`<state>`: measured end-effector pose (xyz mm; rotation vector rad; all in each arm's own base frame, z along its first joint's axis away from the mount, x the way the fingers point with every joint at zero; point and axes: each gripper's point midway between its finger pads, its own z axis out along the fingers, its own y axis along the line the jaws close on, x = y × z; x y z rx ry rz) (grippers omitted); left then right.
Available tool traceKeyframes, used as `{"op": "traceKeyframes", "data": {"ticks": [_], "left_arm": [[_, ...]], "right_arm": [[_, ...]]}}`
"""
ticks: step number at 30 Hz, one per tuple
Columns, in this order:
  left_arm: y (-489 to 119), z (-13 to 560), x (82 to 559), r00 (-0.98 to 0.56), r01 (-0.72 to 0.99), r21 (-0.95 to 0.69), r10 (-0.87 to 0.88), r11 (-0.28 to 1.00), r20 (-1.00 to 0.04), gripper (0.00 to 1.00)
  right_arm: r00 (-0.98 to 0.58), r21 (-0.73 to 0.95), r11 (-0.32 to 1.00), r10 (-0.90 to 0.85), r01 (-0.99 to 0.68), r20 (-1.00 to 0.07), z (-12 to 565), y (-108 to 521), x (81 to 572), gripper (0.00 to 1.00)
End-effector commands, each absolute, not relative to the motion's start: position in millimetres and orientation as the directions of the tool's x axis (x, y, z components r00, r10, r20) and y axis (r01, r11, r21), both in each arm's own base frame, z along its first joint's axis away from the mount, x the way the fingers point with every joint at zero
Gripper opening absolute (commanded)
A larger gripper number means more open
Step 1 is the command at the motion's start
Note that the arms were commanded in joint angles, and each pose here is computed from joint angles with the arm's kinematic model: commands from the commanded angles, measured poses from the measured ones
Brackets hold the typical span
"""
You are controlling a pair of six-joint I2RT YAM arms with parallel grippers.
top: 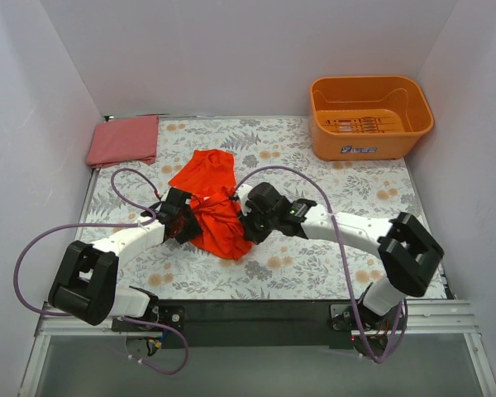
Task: Fold and stack the t-shirts
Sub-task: Flatten the tshirt out
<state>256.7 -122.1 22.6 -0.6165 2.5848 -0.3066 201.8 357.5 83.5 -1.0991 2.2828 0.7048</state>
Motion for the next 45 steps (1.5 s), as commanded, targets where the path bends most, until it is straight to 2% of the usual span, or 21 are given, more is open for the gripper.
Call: {"op": "traceKeyframes", "data": {"ticks": [1, 5, 9, 10, 12, 15, 16, 19, 20, 26, 34, 41, 42, 43, 44, 45], "left_arm": [[-116, 21, 254, -0.793, -0.375, -0.29, -0.467, 0.88, -0.391, 0.31], [-117, 21, 255, -0.798, -0.37, -0.288, -0.461, 0.883, -0.388, 0.31], [-117, 24, 254, -0.798, -0.366, -0.294, -0.46, 0.883, -0.39, 0.31], [-118, 25, 254, -0.796, -0.362, -0.298, -0.46, 0.883, -0.393, 0.31], [-118, 26, 254, -0.796, -0.363, -0.299, -0.461, 0.882, -0.392, 0.31], [-118, 25, 252, -0.8, -0.362, -0.299, -0.458, 0.883, -0.387, 0.31], [-119, 27, 253, -0.799, -0.359, -0.304, -0.459, 0.882, -0.388, 0.31], [-119, 28, 252, -0.797, -0.358, -0.308, -0.46, 0.882, -0.391, 0.31], [-118, 28, 252, -0.797, -0.358, -0.307, -0.46, 0.882, -0.392, 0.31], [-117, 27, 253, -0.798, -0.357, -0.297, -0.454, 0.886, -0.396, 0.31], [-114, 23, 252, -0.799, -0.363, -0.281, -0.452, 0.888, -0.396, 0.31], [-114, 18, 251, -0.807, -0.369, -0.267, -0.45, 0.89, -0.382, 0.3], [-114, 18, 251, -0.808, -0.369, -0.267, -0.45, 0.89, -0.382, 0.29], [-113, 17, 250, -0.808, -0.371, -0.262, -0.449, 0.891, -0.381, 0.29], [-112, 17, 250, -0.808, -0.372, -0.259, -0.448, 0.892, -0.382, 0.28], [-111, 17, 250, -0.806, -0.375, -0.255, -0.449, 0.891, -0.385, 0.28]], "right_arm": [[-0.621, 0.246, 0.628, -0.491, -0.738, -0.61, 95, 318, 189, 0.01], [-0.759, 0.272, 0.747, -0.443, -0.607, -0.477, 66, 259, 167, 0.01], [-0.858, 0.309, 0.841, -0.3, -0.444, -0.416, 48, 210, 170, 0.06], [-0.866, 0.323, 0.844, -0.281, -0.428, -0.413, 50, 205, 170, 0.17], [-0.867, 0.306, 0.856, -0.273, -0.417, -0.417, 53, 196, 177, 0.23], [-0.822, 0.306, 0.821, -0.302, -0.482, -0.483, 78, 210, 192, 0.37], [-0.809, 0.313, 0.808, -0.306, -0.499, -0.501, 87, 216, 197, 0.46], [-0.757, 0.318, 0.769, -0.307, -0.554, -0.576, 112, 238, 215, 0.6], [-0.742, 0.319, 0.754, -0.316, -0.574, -0.591, 116, 246, 217, 0.6], [-0.674, 0.271, 0.73, -0.336, -0.628, -0.657, 129, 290, 246, 0.59], [-0.661, 0.136, 0.803, -0.367, -0.58, -0.655, 99, 309, 290, 0.57], [-0.623, 0.077, 0.804, -0.393, -0.59, -0.677, 95, 328, 322, 0.57], [-0.622, 0.064, 0.803, -0.405, -0.593, -0.671, 89, 328, 324, 0.54], [-0.617, 0.049, 0.808, -0.407, -0.587, -0.674, 89, 326, 330, 0.47], [-0.623, 0.041, 0.817, -0.405, -0.576, -0.669, 86, 322, 333, 0.35], [-0.64, 0.041, 0.831, -0.394, -0.555, -0.66, 82, 311, 338, 0.2]]}}
